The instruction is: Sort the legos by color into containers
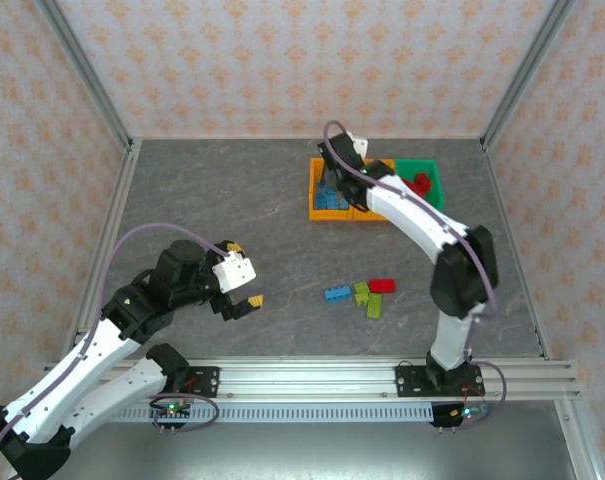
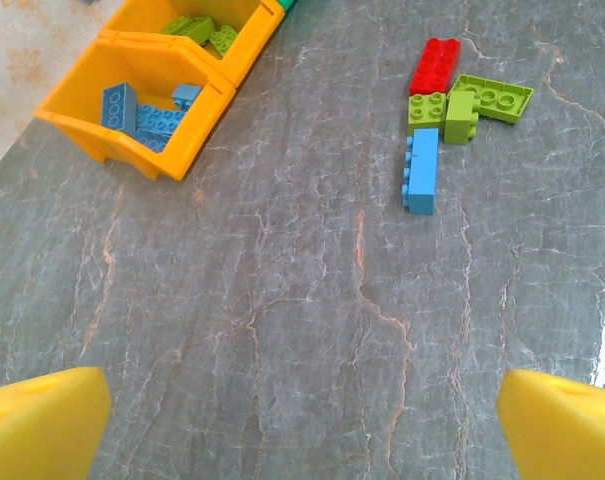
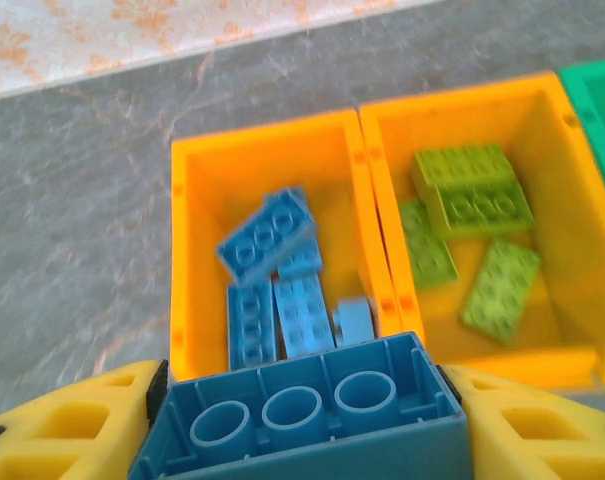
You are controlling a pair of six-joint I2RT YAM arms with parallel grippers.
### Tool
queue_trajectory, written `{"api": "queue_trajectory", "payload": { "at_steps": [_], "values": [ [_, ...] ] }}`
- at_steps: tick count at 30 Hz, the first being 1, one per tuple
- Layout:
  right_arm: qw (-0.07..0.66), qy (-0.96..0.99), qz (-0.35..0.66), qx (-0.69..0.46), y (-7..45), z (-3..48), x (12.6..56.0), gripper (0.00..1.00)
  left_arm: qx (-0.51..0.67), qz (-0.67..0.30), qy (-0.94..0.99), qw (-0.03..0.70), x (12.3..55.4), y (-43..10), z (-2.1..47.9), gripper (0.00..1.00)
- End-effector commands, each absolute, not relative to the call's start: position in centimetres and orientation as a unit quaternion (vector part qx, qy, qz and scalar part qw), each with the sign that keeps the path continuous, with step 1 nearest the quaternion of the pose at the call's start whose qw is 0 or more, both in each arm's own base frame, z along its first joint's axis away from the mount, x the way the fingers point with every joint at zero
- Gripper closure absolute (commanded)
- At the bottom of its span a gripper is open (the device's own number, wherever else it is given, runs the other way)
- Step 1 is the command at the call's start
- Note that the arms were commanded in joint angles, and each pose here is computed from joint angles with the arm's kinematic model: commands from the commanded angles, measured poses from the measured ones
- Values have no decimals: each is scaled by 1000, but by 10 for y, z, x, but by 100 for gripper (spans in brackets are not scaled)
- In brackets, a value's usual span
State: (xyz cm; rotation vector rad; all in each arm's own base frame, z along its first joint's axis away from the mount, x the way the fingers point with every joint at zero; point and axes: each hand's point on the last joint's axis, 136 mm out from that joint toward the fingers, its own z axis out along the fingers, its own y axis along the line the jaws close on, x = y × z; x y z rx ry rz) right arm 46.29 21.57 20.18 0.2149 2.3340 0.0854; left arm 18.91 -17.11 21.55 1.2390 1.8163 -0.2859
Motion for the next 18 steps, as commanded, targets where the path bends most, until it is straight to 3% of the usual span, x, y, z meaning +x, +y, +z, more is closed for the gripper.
{"api": "queue_trajectory", "payload": {
  "at_steps": [1,3,6,9,15,18],
  "values": [
    [369,927,16,60,220,186,492,51,484,-106,738,459,195,-167,218,0],
    [354,932,25,69,222,179,501,47,482,-103,738,460,196,-166,218,0],
    [354,933,34,63,225,185,504,25,480,-101,740,460,196,-165,217,0],
    [350,934,34,55,222,202,494,14,481,-106,740,458,195,-167,217,0],
    [364,927,63,61,193,244,432,11,482,-111,741,455,193,-167,216,0],
    [356,927,86,81,172,235,380,11,482,-113,739,456,192,-168,217,0]
  ]
}}
